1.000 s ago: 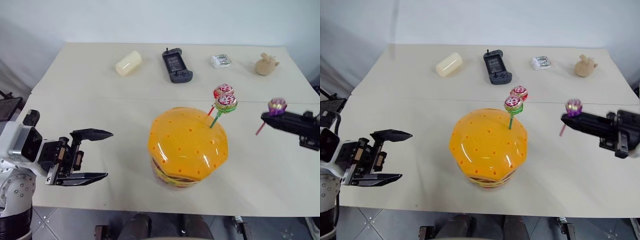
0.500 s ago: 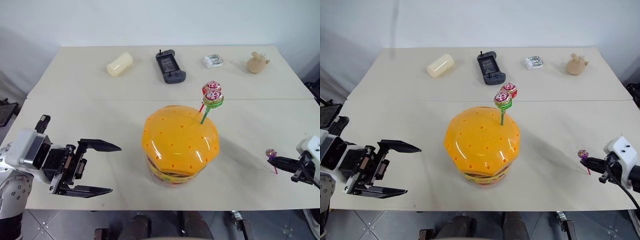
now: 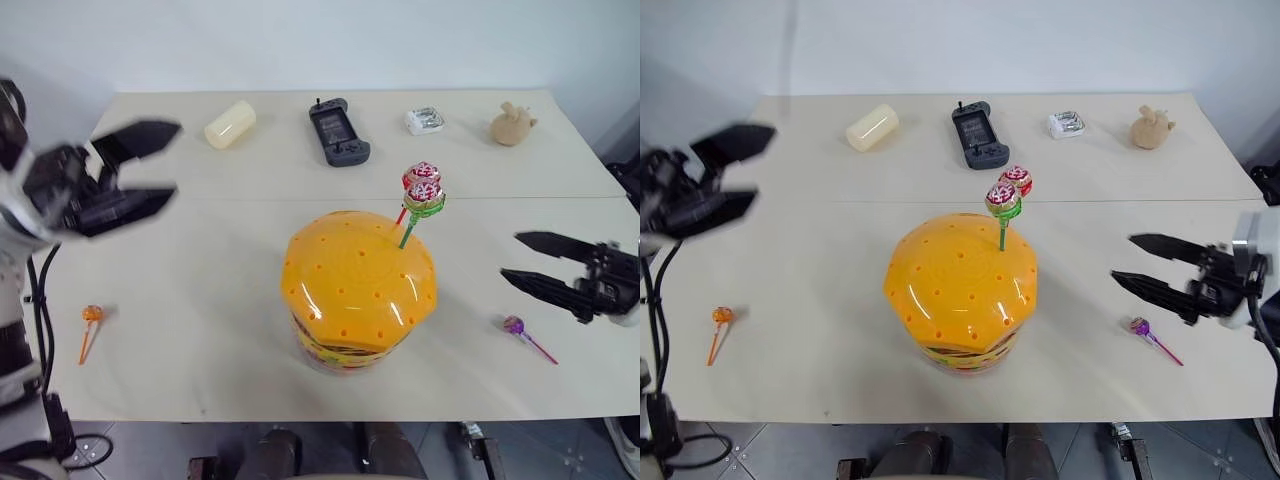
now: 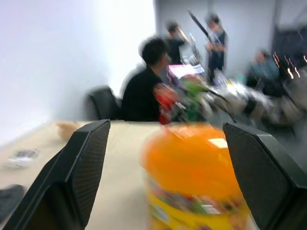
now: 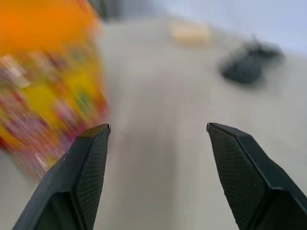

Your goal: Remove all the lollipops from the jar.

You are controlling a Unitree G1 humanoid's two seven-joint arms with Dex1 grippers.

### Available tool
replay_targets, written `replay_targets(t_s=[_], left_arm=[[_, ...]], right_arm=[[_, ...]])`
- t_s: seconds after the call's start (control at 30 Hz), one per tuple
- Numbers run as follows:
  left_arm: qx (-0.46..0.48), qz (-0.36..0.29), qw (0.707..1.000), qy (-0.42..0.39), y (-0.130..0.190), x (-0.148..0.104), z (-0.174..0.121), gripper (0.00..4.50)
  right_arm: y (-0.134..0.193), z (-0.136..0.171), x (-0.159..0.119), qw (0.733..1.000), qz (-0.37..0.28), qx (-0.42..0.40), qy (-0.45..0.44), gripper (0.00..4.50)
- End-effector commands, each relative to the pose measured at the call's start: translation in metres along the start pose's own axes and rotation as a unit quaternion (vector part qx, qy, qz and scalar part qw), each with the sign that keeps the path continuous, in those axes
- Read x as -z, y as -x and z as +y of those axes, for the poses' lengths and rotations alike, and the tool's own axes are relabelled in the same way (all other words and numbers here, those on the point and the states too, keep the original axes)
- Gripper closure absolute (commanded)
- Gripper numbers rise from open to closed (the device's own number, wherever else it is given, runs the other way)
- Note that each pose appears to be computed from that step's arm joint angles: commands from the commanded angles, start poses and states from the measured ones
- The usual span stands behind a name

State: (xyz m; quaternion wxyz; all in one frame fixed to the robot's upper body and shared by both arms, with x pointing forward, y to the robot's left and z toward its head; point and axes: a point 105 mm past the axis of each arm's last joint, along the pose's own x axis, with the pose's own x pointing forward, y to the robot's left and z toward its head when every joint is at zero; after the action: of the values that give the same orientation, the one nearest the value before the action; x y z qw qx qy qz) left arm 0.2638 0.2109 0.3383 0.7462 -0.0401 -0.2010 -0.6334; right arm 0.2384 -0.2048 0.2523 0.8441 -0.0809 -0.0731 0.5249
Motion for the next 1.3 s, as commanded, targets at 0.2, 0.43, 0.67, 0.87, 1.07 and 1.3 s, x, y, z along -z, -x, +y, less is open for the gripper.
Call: replay_targets(t_s=[0.2,0.43,0.67,0.87,1.07,1.3], left_arm=[[0.026,0.005,0.998,0.064,0.000,-0.003,-0.007,0.50],[0.007,0.040,0.993,0.107,0.016,0.050,-0.021,0.50],[0.012,0.052,0.994,0.097,0.026,0.109,-0.087,0.50],[0.009,0.043,0.996,0.074,0.016,0.107,-0.085,0.50],[0.006,0.045,0.997,0.070,0.015,0.105,-0.083,0.50],[0.012,0.026,0.998,0.059,0.008,0.098,-0.083,0.50]], right_arm=[[-0.055,0.042,-0.046,0.991,-0.055,-0.122,0.027,1.12],[-0.063,0.058,-0.056,0.984,-0.061,-0.168,0.022,1.12],[-0.066,0.066,-0.054,0.980,-0.055,-0.191,0.024,1.12],[-0.073,0.061,-0.057,0.981,-0.060,-0.180,0.039,1.12],[-0.082,0.064,-0.060,0.978,-0.074,-0.191,0.029,1.30],[-0.086,0.057,-0.059,0.980,-0.083,-0.179,0.028,3.42]])
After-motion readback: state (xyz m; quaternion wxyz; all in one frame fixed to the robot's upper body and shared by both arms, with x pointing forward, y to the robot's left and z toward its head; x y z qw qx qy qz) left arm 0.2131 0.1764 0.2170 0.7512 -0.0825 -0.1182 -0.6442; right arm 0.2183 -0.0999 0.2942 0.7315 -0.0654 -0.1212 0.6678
